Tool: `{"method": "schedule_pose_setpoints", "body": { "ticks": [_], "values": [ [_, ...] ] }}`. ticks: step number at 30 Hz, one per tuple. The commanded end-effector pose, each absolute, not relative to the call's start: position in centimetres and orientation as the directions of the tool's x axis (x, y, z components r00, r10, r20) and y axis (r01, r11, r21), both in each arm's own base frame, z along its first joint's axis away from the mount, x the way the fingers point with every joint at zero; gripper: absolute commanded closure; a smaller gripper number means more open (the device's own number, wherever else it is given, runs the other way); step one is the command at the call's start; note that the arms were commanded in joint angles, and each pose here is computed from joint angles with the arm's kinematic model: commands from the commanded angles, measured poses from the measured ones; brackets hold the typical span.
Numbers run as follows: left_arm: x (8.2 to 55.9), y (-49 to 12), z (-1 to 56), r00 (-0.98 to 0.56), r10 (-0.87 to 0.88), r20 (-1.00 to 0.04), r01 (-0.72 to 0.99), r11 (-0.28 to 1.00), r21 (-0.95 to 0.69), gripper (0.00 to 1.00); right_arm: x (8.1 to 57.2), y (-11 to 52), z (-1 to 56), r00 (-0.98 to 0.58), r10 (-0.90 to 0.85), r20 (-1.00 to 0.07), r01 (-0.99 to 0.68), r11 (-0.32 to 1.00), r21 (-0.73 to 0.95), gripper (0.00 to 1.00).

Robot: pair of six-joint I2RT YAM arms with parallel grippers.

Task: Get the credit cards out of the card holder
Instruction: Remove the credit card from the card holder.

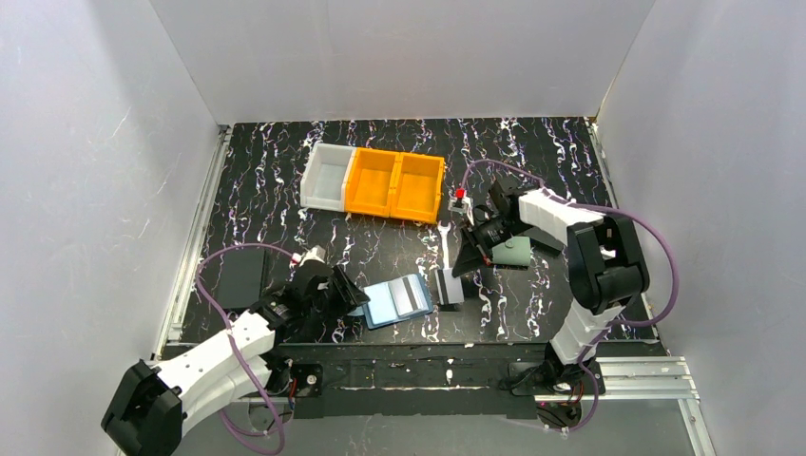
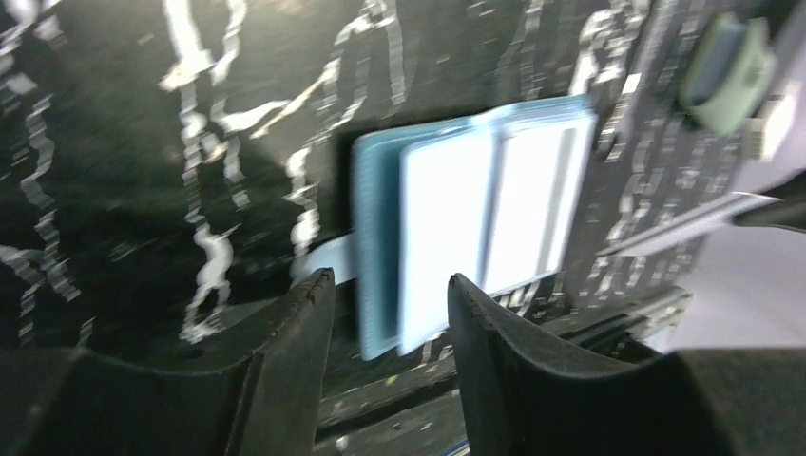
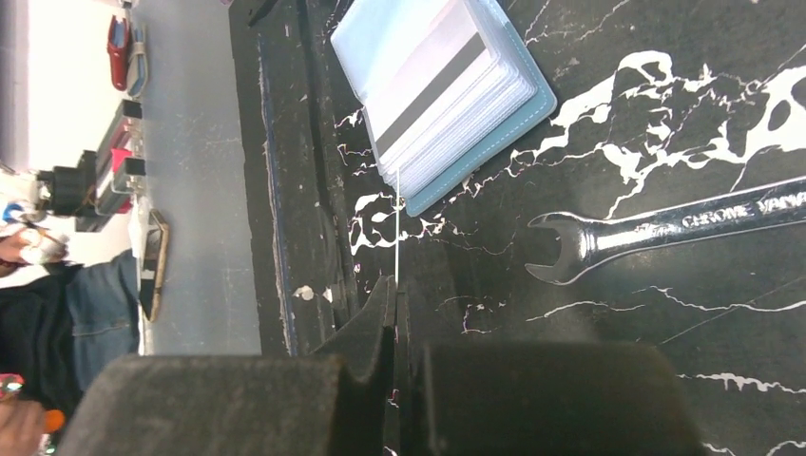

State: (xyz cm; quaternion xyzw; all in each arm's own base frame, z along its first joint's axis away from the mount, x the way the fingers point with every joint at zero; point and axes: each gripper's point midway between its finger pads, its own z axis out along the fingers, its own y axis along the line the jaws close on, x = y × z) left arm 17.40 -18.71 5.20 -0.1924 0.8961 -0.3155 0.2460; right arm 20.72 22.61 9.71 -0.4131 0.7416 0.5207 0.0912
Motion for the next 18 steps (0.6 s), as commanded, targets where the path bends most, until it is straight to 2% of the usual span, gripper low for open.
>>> {"method": "schedule_pose_setpoints", "body": {
  "ticks": [1, 3, 5, 7, 10, 13, 18],
  "values": [
    [15.3, -15.5, 3.5, -0.833, -0.457, -0.312, -0.266, 0.825, -0.499, 0.53, 20.9, 22.4, 11.9, -0.558, -0.513, -0.652, -0.785, 0.073, 0.615, 0.99],
    [15.5, -16.4, 5.5, -0.841, -0.424, -0.337, -0.190, 0.813, -0.550, 0.50, 21.1, 22.4, 12.9, -0.505, -0.511, -0.696, -0.826, 0.050, 0.562, 0.99],
    [15.5, -18.8, 8.9, -0.854, -0.365, -0.371, -0.028, 0.744, -0.667, 0.41, 21.7, 22.5, 14.6, -0.424, -0.499, -0.756, -0.876, 0.014, 0.483, 0.99],
    [15.8, -21.6, 13.7, -0.832, -0.347, -0.432, 0.161, 0.595, -0.787, 0.26, 22.4, 22.6, 16.7, -0.305, -0.490, -0.817, -0.931, -0.029, 0.365, 0.99],
    [15.5, -24.0, 18.6, -0.822, -0.365, -0.438, 0.289, 0.396, -0.872, 0.07, 23.1, 22.9, 20.2, -0.086, -0.434, -0.897, -0.982, -0.113, 0.149, 0.99],
    [15.4, -25.6, 21.1, -0.819, -0.328, -0.471, 0.384, 0.296, -0.875, 0.03, 22.8, 23.8, 23.0, 0.031, -0.339, -0.940, -0.987, -0.156, 0.023, 0.99],
    [15.9, -27.5, 23.7, -0.746, -0.223, -0.628, 0.575, 0.259, -0.776, 0.02, 21.5, 24.7, 26.0, -0.047, -0.235, -0.971, -0.981, -0.172, 0.090, 0.99]
  ]
}}
